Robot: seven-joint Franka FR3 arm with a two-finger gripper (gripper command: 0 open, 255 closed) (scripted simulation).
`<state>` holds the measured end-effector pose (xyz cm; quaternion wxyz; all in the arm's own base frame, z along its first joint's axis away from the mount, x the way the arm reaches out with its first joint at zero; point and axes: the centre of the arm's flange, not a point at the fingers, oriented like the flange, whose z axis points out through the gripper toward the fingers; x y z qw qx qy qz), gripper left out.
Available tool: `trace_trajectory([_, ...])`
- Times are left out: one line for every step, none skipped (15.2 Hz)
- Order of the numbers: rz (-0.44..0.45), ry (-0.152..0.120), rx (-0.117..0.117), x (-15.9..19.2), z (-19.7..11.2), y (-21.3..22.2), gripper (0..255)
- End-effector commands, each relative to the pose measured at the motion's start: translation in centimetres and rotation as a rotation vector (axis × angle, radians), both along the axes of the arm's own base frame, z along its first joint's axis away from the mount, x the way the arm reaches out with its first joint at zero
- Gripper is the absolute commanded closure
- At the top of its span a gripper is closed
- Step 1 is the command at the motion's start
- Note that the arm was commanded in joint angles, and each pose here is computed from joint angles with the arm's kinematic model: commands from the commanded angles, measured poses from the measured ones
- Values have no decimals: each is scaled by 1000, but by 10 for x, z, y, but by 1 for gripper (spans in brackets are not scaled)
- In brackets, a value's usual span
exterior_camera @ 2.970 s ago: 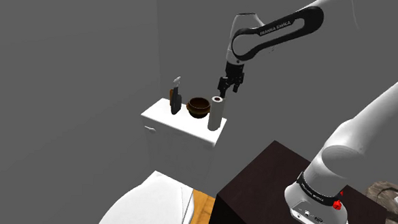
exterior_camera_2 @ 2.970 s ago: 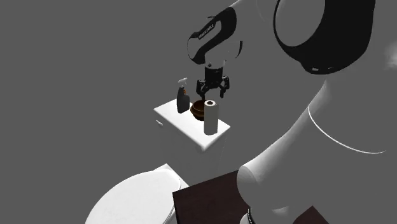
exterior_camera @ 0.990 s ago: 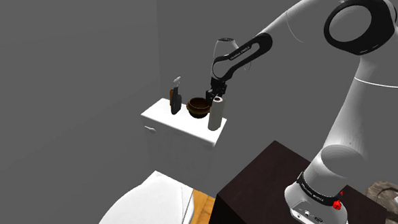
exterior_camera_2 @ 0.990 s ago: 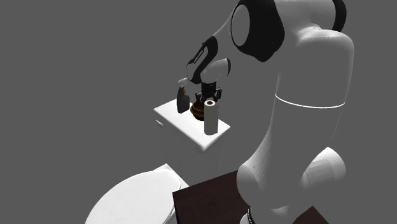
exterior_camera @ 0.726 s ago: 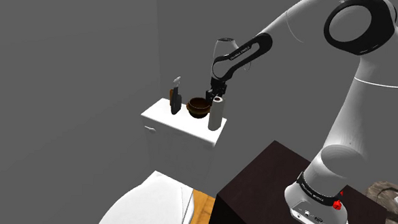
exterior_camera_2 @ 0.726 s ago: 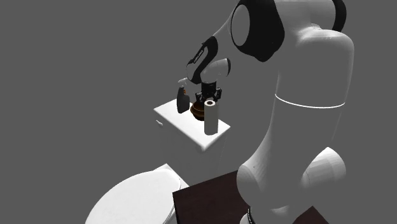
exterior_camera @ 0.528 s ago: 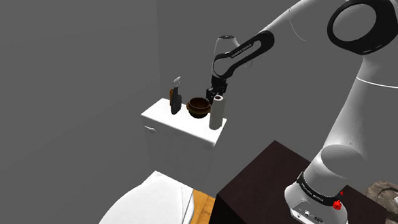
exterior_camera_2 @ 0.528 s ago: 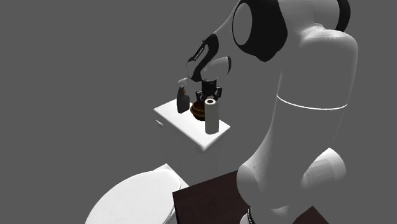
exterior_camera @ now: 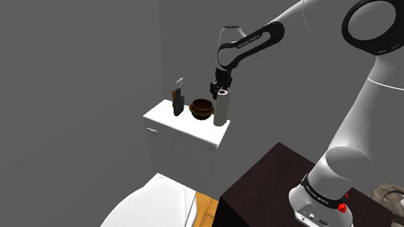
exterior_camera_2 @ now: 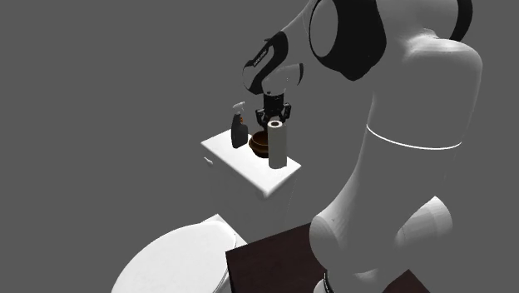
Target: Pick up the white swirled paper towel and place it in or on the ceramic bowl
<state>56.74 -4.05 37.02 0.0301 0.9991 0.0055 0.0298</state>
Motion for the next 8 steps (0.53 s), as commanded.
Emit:
trace_trajectory([0,0,0,0,12,0,255])
trace_trajectory([0,0,0,0,17,0,255])
trace_trajectory([0,0,0,0,22,0,255])
trace_trajectory([0,0,0,0,27,0,255])
trace_trajectory([0,0,0,0,33,0,255])
trace_trajectory([0,0,0,0,38,0,255])
trace_trajectory([0,0,0,0,43,0,255])
trace_trajectory([0,0,0,0,48,0,255])
